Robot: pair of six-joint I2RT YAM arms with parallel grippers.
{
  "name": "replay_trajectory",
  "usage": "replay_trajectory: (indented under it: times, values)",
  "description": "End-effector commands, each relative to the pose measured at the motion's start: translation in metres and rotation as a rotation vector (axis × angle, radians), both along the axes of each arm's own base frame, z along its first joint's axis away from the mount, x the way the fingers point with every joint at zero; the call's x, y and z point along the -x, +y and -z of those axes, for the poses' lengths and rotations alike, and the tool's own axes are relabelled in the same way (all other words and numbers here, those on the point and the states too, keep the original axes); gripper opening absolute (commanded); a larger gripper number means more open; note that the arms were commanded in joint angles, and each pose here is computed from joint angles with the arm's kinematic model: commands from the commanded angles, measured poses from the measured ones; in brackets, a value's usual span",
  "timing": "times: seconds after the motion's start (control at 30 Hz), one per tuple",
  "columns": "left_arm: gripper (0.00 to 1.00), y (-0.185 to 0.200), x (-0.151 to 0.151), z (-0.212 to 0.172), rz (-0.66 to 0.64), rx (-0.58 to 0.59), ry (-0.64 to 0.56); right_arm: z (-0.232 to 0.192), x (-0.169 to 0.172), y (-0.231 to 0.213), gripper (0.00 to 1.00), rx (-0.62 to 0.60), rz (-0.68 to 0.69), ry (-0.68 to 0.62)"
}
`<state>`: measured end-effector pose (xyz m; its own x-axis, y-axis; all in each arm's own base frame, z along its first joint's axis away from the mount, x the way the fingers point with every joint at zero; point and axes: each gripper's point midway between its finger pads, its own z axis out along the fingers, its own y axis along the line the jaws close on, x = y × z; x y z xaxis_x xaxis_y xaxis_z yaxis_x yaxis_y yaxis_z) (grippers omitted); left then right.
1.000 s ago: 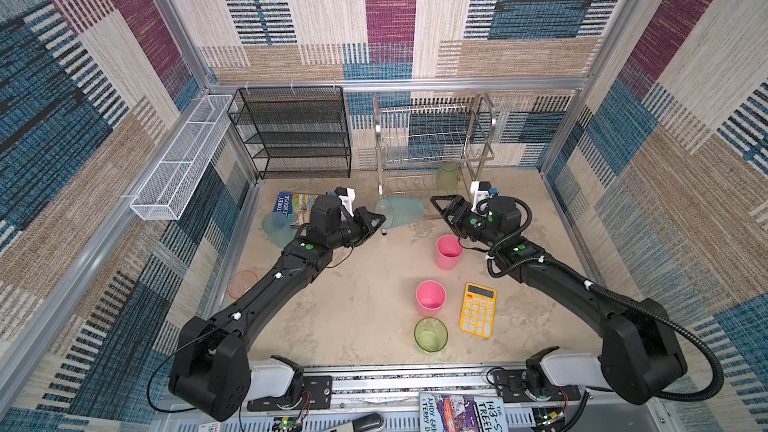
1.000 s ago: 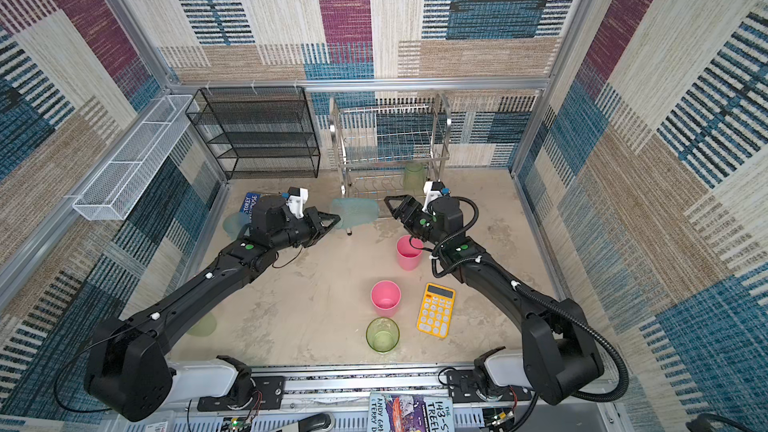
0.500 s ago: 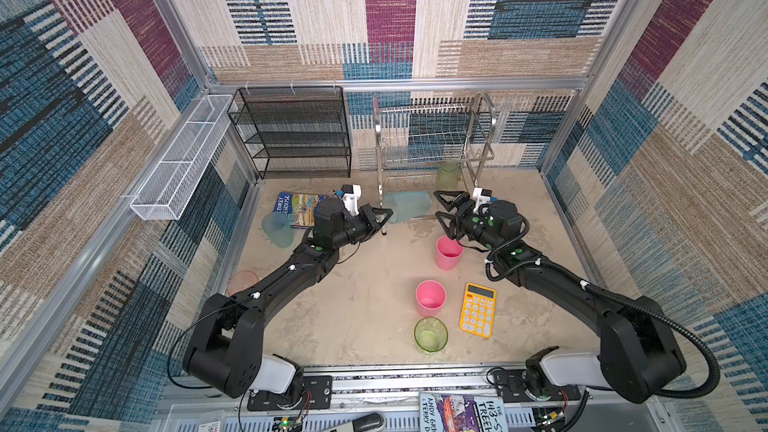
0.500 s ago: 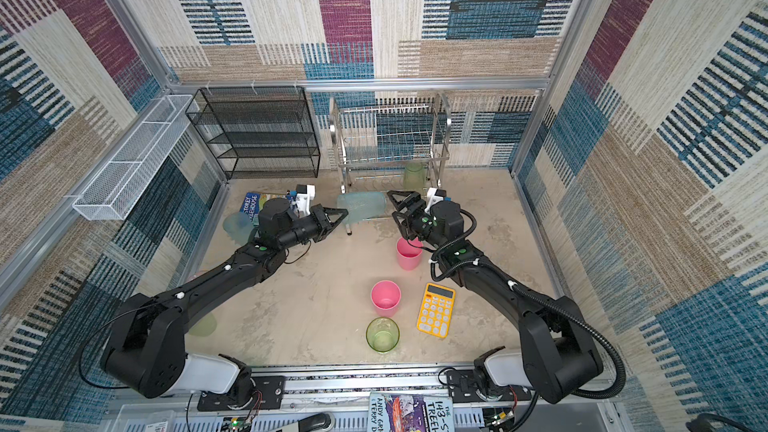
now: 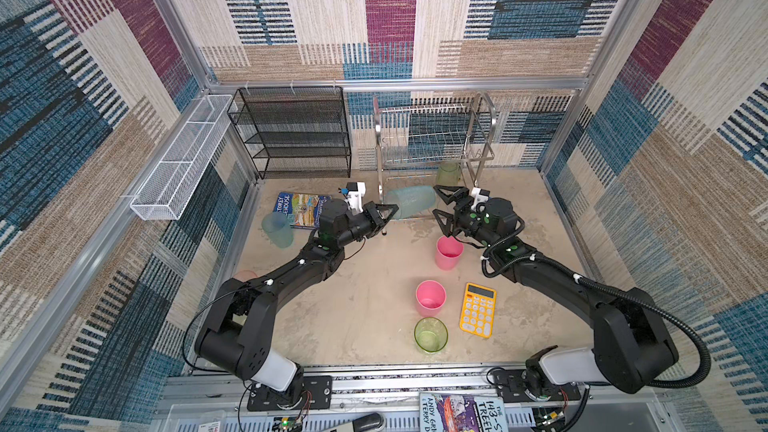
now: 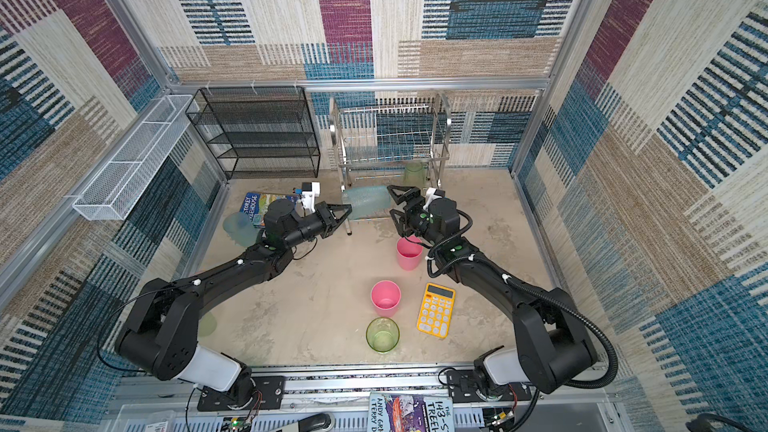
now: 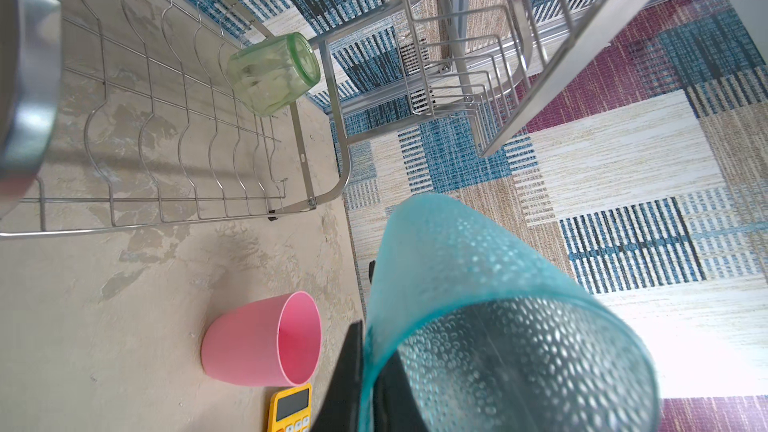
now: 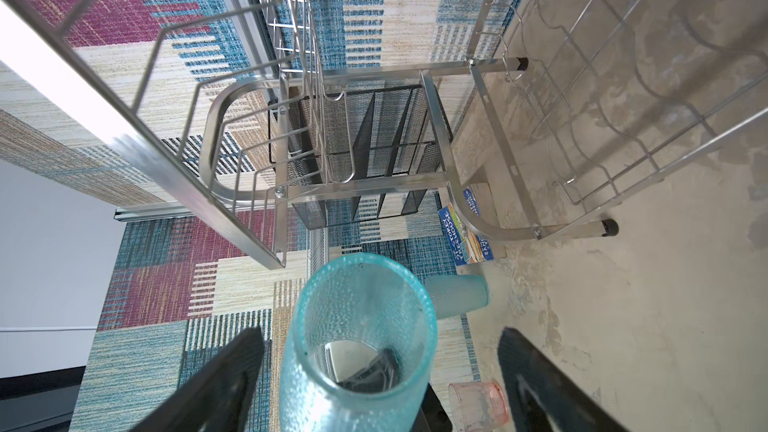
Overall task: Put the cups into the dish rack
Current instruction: 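Close the right gripper on the teal cup's body beside the left gripper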
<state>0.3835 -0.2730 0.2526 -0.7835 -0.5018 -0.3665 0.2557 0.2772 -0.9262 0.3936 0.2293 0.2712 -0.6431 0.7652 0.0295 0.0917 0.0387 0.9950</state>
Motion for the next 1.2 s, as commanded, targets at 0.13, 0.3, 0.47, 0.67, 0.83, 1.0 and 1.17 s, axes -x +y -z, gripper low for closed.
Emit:
replay_trajectory:
  times: [0.13,0.3,0.47,0.67,0.83,1.0,1.17]
  values:
    - [0.06,-0.017,0.003,-0.012,0.038,0.025,-0.058,-0.018,-0.006,0.000,0.94,-0.036,0.019,-0.040]
    - [0.06,-0.027,0.003,-0.012,0.047,0.035,-0.067,-0.015,-0.007,0.001,0.94,-0.031,0.019,-0.031]
    - [0.06,-0.038,0.004,-0.011,0.058,0.038,-0.069,-0.013,-0.007,0.002,0.93,-0.027,0.022,-0.024]
    - [0.06,-0.044,0.001,-0.007,0.051,0.037,-0.070,-0.011,-0.006,0.001,0.91,-0.018,0.037,-0.012]
    - [0.06,-0.049,-0.001,-0.002,0.046,0.042,-0.070,-0.004,-0.005,0.001,0.87,-0.007,0.040,0.004]
    - [0.07,-0.052,-0.001,0.001,0.044,0.043,-0.072,0.001,-0.004,0.000,0.80,-0.005,0.048,0.013]
    - [0.08,-0.051,-0.002,0.003,0.040,0.028,-0.073,0.002,-0.004,-0.003,0.74,0.001,0.062,0.013]
